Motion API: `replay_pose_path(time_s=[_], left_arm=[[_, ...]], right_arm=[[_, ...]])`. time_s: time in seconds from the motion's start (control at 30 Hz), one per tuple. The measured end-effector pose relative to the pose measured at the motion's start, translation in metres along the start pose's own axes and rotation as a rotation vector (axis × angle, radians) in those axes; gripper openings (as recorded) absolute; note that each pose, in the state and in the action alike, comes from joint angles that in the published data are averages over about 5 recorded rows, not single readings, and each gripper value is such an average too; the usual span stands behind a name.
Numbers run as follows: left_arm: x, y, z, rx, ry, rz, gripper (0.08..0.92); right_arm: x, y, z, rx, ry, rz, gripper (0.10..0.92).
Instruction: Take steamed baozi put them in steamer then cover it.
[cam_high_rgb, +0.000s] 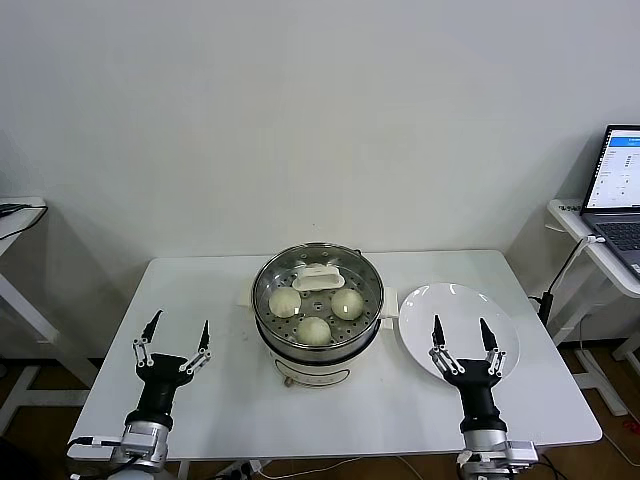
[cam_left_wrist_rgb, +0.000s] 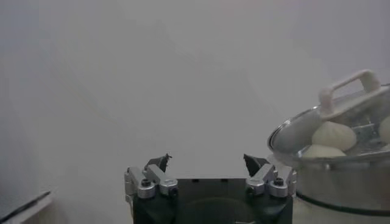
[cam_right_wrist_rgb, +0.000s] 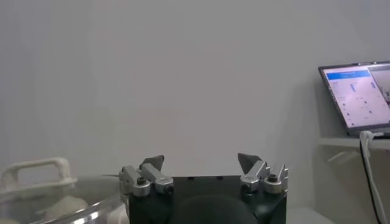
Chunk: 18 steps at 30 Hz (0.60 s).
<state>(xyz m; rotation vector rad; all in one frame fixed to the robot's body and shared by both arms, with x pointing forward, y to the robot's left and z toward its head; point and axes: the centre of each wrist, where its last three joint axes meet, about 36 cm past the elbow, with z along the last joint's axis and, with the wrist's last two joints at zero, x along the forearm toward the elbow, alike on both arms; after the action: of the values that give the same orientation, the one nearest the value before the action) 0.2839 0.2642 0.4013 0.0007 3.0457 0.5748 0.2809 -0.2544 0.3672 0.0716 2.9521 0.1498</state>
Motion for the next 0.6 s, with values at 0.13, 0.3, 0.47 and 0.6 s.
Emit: replay_pose_path(time_s=[0.13, 0.3, 0.47, 0.6], left_arm=[[0.0015, -0.0001, 0.0009, 0.014, -0.009, 0.003, 0.823], [0.0026, -0.0025, 0.001, 0.027, -0.016, 0.008, 0.823], [0.0029, -0.0055, 0.0001, 0.037, -0.023, 0.012, 0.823], [0.0029, -0.0083, -0.002, 0.046, -0.03, 0.012, 0.823]], right_arm=[[0.0026, -0.0007, -0.0018, 0.005, 0.005, 0.004, 0.823], [0.0049, -0.0009, -0.003, 0.012, 0.017, 0.007, 0.823], [0.0057, -0.0027, -0.0044, 0.018, 0.025, 0.013, 0.823], [0.0069, -0.0057, -0.0045, 0.025, 0.037, 0.018, 0.823]])
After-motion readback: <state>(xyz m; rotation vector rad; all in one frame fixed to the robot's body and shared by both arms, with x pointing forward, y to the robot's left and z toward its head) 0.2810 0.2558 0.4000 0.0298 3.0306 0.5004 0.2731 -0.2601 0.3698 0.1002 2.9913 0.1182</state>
